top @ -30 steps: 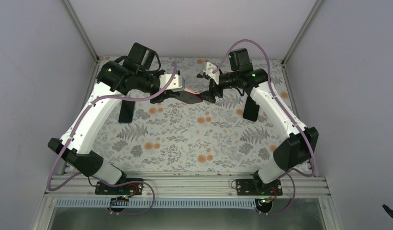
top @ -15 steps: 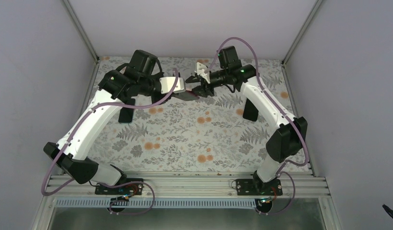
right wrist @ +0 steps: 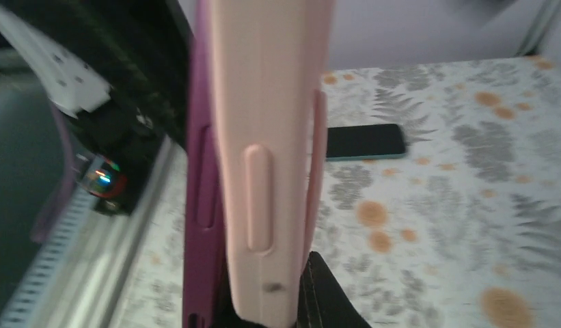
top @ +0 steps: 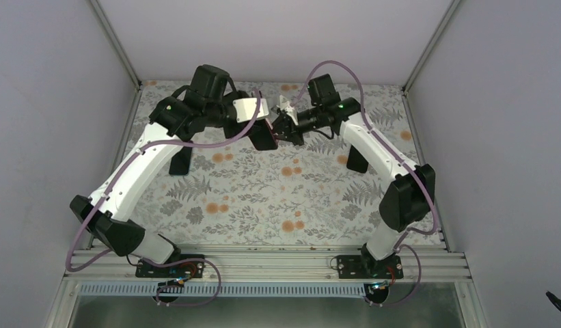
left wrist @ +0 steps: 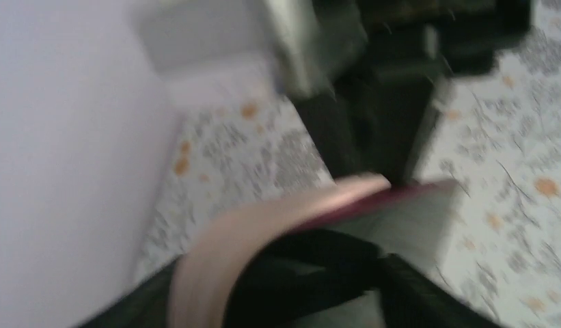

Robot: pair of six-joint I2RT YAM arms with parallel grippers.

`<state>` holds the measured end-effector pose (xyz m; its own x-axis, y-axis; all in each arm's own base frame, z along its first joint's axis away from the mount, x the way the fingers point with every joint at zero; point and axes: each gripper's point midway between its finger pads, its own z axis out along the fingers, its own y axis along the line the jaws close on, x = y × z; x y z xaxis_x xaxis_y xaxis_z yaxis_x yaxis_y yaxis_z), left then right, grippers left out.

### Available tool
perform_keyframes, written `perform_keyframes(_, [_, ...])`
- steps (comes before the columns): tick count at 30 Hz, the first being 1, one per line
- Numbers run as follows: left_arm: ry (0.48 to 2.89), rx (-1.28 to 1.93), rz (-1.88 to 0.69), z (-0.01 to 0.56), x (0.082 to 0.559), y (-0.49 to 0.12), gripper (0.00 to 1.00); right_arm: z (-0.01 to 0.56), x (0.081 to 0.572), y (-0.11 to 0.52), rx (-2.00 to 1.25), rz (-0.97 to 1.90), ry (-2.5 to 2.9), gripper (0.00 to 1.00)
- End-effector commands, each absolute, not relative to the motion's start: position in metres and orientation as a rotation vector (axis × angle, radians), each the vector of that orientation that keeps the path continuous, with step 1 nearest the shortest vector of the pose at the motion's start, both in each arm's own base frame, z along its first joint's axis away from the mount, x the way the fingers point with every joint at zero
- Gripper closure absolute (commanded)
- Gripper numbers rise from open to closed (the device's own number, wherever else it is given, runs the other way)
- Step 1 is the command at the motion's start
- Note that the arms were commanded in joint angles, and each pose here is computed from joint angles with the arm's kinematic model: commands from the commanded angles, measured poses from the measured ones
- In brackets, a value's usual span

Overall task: Take the phone out of the phone case
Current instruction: Remove the phone case from the phone.

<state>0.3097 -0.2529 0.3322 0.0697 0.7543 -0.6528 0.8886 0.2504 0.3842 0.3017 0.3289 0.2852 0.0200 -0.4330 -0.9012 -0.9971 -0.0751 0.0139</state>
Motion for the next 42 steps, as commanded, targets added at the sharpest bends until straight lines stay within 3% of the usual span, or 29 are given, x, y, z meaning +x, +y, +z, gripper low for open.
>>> perform_keyframes(1, [1.287, 1.311, -0.134, 0.432, 0.334, -0.286, 0.01, 0.343, 0.237, 0.329, -1.495, 1.488, 1.326, 0.97])
perform_keyframes(7, [1.244, 1.174, 0.245, 0.461, 0.323, -0.218, 0.0, 0.331, 0.344, 0.283, -1.111, 1.323, 1.632, 0.97])
perform_keyframes(11, [1.188, 0.996, 0.498, 0.467, 0.331, -0.181, 0.0, 0.326, 0.403, 0.268, -0.867, 1.505, 1.759, 0.97])
perform_keyframes(15, [1.128, 0.96, 0.63, 0.435, 0.336, -0.18, 0.0, 0.322, 0.443, 0.285, -0.72, 1.53, 1.888, 0.97])
perform_keyframes(18, [1.036, 0.884, 0.624, 0.432, 0.332, -0.187, 0.0, 0.331, 0.468, 0.287, -0.62, 1.502, 1.907, 0.96])
perform_keyframes(22, [1.016, 0.845, 0.427, 0.416, 0.336, -0.214, 0.0, 0.336, 0.496, 0.291, -0.568, 1.483, 1.878, 0.97])
perform_keyframes(32, [0.998, 0.859, 0.321, 0.376, 0.383, -0.275, 0.0, 0.32, 0.509, 0.303, -0.558, 1.518, 1.898, 0.97])
perform_keyframes(42, [1.024, 0.803, 0.396, 0.353, 0.419, -0.29, 0.0, 0.328, 0.498, 0.307, -0.574, 1.519, 1.887, 0.97])
